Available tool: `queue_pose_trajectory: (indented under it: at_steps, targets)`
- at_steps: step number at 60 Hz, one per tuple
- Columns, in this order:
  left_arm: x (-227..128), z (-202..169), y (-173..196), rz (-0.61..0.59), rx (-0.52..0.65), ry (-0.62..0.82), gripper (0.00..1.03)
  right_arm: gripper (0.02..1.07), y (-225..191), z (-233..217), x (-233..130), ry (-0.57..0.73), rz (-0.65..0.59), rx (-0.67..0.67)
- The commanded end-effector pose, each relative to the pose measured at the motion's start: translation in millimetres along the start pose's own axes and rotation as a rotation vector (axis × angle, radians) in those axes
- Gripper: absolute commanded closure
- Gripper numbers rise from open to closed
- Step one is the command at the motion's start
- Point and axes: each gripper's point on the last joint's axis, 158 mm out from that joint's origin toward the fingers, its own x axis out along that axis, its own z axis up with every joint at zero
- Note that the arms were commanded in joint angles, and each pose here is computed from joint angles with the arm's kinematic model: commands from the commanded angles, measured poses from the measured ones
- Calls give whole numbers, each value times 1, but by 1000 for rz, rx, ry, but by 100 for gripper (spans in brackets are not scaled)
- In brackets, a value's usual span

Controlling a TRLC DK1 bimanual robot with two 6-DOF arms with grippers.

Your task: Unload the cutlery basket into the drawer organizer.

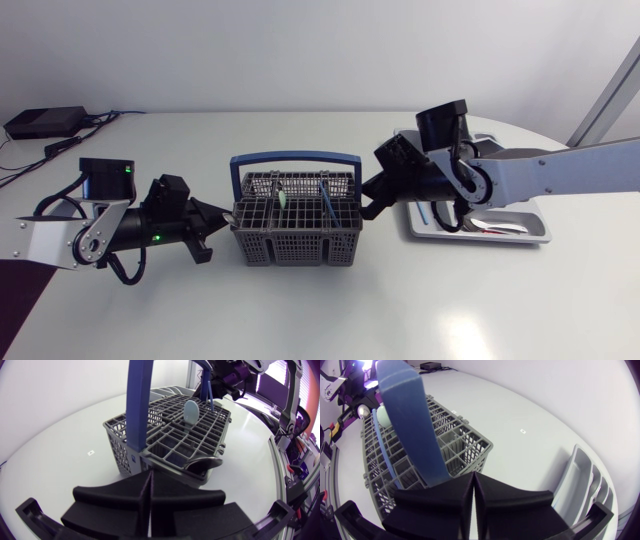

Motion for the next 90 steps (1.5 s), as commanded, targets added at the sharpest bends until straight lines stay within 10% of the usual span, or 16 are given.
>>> queue_pose_trajectory:
  at_steps: [1, 19, 50, 90]
  targets:
    - [-5, 14, 14, 24, 39, -42, 92, 101, -11, -3, -9, -14, -32, 24]
    - [-42, 15, 21, 91, 29, -73, 46, 37, -25, 11, -73, -110, -118, 3]
    - [-86, 26, -30, 59, 84, -86, 28, 38, 98, 31, -91, -89, 101, -100]
    - [-87, 26, -33, 56, 109, -83, 5, 45, 92, 19, -25, -113, 35, -161]
